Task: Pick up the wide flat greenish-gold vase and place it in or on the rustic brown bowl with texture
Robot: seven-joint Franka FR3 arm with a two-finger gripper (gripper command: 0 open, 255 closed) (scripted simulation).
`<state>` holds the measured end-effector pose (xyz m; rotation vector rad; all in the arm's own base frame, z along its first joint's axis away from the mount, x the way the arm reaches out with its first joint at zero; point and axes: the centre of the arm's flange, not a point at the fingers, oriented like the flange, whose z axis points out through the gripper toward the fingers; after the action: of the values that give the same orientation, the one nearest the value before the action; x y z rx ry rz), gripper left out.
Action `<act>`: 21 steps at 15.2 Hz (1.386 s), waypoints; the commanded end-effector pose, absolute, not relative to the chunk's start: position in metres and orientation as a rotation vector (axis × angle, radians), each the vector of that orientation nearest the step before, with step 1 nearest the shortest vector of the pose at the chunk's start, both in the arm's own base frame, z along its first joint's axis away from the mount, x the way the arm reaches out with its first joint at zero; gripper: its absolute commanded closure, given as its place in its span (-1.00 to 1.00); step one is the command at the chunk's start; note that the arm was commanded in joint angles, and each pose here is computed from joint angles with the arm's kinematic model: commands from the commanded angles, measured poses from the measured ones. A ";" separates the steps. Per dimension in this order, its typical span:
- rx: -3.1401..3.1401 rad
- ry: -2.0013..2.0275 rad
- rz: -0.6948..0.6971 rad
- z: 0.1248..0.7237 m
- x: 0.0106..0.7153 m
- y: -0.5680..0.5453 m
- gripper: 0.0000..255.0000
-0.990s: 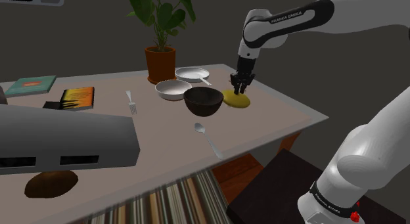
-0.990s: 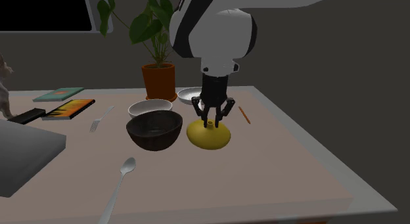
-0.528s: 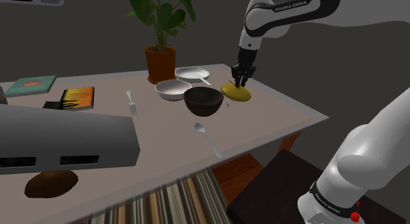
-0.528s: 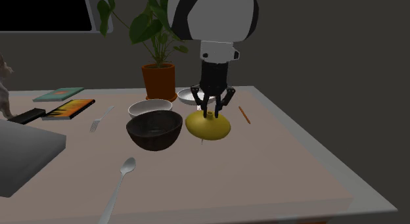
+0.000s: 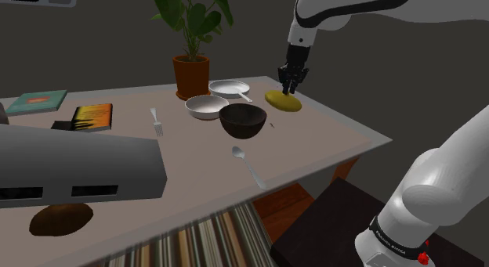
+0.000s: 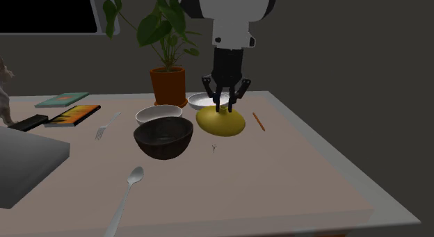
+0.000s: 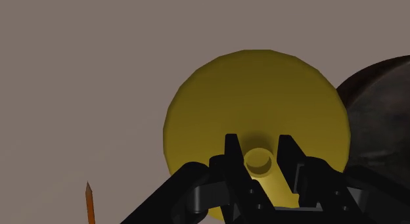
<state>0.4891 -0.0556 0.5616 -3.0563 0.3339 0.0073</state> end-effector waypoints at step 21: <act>-3.056 0.334 0.007 0.658 0.520 0.043 1.00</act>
<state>0.5149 0.0303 0.6542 -3.0569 0.3322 0.0074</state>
